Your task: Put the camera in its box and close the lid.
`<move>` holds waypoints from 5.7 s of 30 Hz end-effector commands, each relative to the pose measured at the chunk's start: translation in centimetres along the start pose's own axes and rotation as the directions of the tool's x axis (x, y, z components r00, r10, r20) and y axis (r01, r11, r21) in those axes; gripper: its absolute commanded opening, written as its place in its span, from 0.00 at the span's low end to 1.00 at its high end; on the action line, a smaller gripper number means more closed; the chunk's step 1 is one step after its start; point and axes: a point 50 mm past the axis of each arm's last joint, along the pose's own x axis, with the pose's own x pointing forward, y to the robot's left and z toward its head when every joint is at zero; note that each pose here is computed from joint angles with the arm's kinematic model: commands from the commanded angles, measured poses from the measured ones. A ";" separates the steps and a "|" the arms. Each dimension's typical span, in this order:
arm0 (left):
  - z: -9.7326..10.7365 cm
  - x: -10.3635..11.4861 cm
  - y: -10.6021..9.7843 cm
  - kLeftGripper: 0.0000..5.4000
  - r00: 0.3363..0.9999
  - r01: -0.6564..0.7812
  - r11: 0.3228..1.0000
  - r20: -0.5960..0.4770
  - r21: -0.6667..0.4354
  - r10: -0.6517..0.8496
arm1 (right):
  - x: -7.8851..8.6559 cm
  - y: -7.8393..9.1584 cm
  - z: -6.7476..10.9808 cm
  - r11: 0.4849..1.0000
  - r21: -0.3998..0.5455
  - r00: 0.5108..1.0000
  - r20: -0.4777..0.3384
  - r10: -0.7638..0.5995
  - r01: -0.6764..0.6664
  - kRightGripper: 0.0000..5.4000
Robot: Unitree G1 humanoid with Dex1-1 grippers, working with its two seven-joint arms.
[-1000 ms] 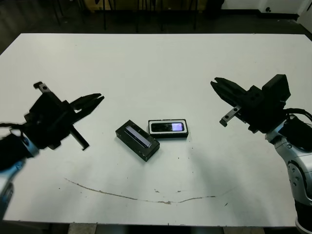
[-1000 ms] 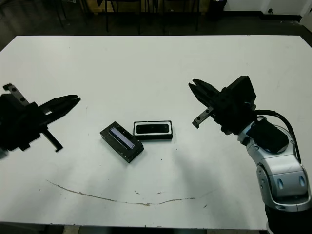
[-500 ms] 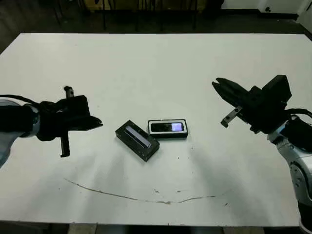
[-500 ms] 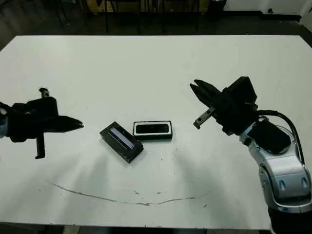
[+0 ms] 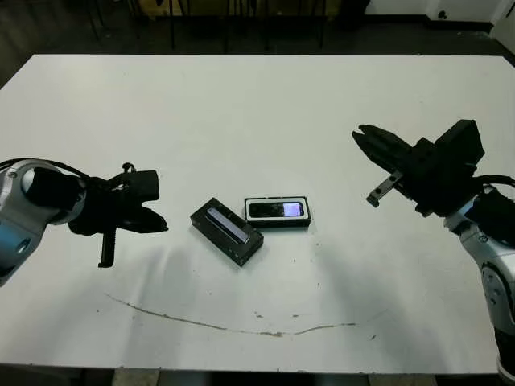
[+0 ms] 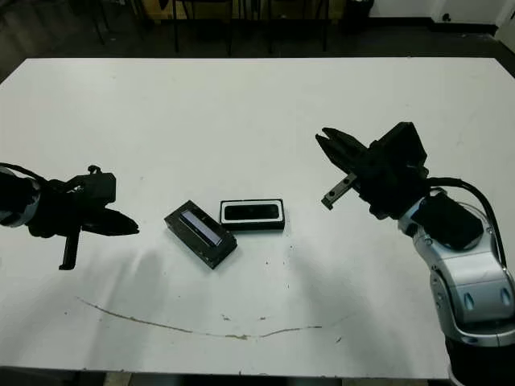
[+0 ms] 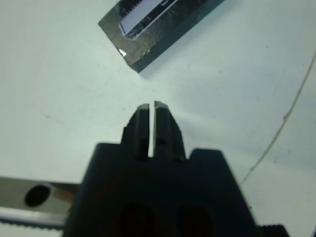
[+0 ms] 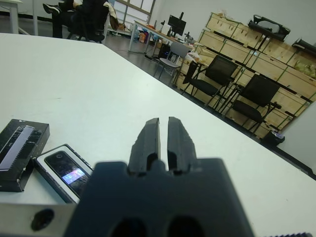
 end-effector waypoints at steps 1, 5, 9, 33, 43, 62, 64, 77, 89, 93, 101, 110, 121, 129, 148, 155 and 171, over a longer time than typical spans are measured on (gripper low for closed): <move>-0.2 0.4 0.1 0.00 1.000 0.025 1.000 -0.018 -0.016 -0.025 | 0.0 0.0 -0.3 1.000 -0.004 1.000 -0.020 0.013 -0.013 0.00; -0.4 0.7 0.2 0.00 0.999 0.047 0.998 -0.003 -0.051 -0.047 | 0.0 0.1 -0.3 1.000 -0.012 1.000 -0.018 0.012 -0.012 0.00; -0.6 1.1 0.1 0.00 0.999 0.053 0.997 0.006 -0.060 -0.052 | 0.0 0.3 -0.3 1.000 -0.015 1.000 -0.025 0.011 -0.012 0.00; -0.4 3.6 0.1 0.00 0.997 0.074 0.995 0.026 -0.063 -0.073 | -0.2 0.3 -0.4 1.000 -0.013 0.999 -0.030 -0.011 0.010 0.00; -0.3 4.5 0.1 0.00 0.997 0.058 0.997 0.047 -0.056 -0.055 | -0.5 0.2 -1.0 0.999 0.019 0.998 -0.055 -0.032 0.033 0.00; 0.5 7.0 0.3 0.00 0.995 0.080 0.996 0.064 -0.037 -0.078 | -0.9 0.2 -1.4 0.998 0.055 0.999 -0.049 -0.022 0.025 0.00; 0.6 7.1 0.5 0.00 0.996 0.081 0.996 0.049 -0.036 -0.079 | -0.9 0.2 -1.5 0.998 0.064 0.998 -0.052 -0.022 0.025 0.00; 1.5 8.5 3.2 0.00 0.995 0.099 0.995 -0.031 0.019 -0.098 | -1.3 0.0 -1.5 0.998 0.065 0.998 -0.053 -0.015 0.018 0.00; 1.2 8.1 5.0 0.00 0.988 0.102 0.993 -0.127 0.066 -0.093 | -1.6 0.1 -1.4 0.999 0.039 0.997 -0.075 -0.014 0.017 0.00; 1.2 8.0 5.3 0.00 0.988 0.094 0.993 -0.131 0.071 -0.084 | -1.6 0.2 -1.4 0.999 0.041 0.997 -0.075 -0.012 0.015 0.00; 1.2 8.6 5.4 0.00 0.985 0.105 0.991 -0.146 0.082 -0.092 | -1.8 0.2 -1.4 0.999 0.037 0.997 -0.076 -0.008 0.010 0.00; 1.9 9.2 5.2 0.00 0.988 0.111 0.991 -0.113 0.078 -0.102 | -1.9 0.4 -1.5 0.999 0.043 0.996 -0.086 -0.006 0.010 0.00; 4.5 10.6 4.8 0.00 0.997 0.077 0.992 0.010 0.102 -0.078 | -2.0 0.5 -1.7 0.998 0.059 0.996 -0.091 -0.001 0.007 0.00; 6.1 11.5 4.9 0.00 0.997 0.061 0.988 0.036 0.140 -0.067 | -2.2 0.6 -1.9 0.998 0.068 0.996 -0.091 0.004 0.002 0.00; 4.2 9.9 5.7 0.00 0.997 0.046 0.985 -0.076 0.165 -0.034 | -2.1 0.7 -2.1 0.998 0.067 0.995 -0.104 0.009 -0.002 0.00; 2.1 8.2 6.1 0.00 0.987 0.015 0.989 -0.162 0.144 0.009 | -1.9 0.8 -2.0 0.998 0.065 0.995 -0.096 0.016 -0.010 0.00; -1.5 -1.9 5.0 0.00 0.888 -0.456 0.889 0.072 0.027 0.454 | -1.8 1.2 -1.7 0.998 0.065 0.996 -0.088 0.031 -0.025 0.00</move>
